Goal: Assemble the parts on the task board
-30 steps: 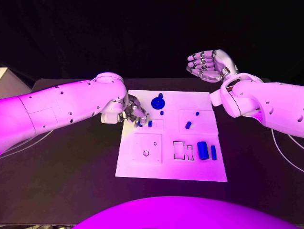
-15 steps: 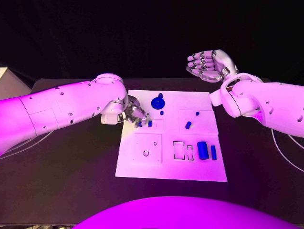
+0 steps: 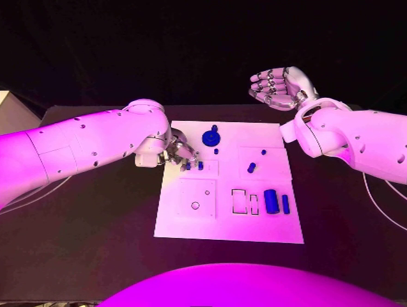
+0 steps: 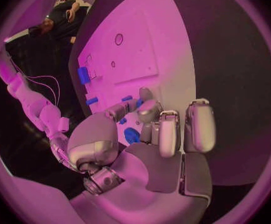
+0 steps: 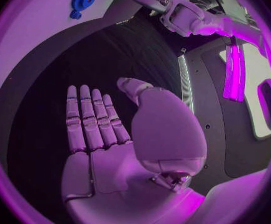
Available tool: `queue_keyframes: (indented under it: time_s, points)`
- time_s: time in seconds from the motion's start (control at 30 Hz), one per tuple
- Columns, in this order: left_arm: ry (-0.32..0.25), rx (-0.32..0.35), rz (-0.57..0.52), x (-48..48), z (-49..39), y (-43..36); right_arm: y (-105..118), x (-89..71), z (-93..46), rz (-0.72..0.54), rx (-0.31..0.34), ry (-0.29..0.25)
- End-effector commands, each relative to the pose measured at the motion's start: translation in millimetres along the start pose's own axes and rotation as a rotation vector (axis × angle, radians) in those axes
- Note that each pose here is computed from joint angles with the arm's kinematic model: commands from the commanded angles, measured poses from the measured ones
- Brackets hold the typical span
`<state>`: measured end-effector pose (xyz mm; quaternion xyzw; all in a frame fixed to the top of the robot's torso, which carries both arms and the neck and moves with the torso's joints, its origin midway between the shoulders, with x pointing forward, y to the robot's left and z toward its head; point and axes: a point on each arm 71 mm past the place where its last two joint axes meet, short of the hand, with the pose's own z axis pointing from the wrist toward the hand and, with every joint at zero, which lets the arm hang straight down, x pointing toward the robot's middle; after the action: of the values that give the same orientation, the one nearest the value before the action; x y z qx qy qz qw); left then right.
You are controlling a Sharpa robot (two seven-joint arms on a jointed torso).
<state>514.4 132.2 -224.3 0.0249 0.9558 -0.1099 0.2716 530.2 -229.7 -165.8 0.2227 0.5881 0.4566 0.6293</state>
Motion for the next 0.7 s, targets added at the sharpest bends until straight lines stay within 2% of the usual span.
queue_keyframes:
  time_s: [0.03,0.7]
  points:
    - [-0.014,0.004,-0.002,1.0,1.3,-0.5,0.4,1.4,-0.2,0.004,-0.009,0.015]
    - [-0.051,-0.009,0.002,-1.4,-4.2,9.2,-1.6,0.6,-1.5,0.006,-0.003,0.017]
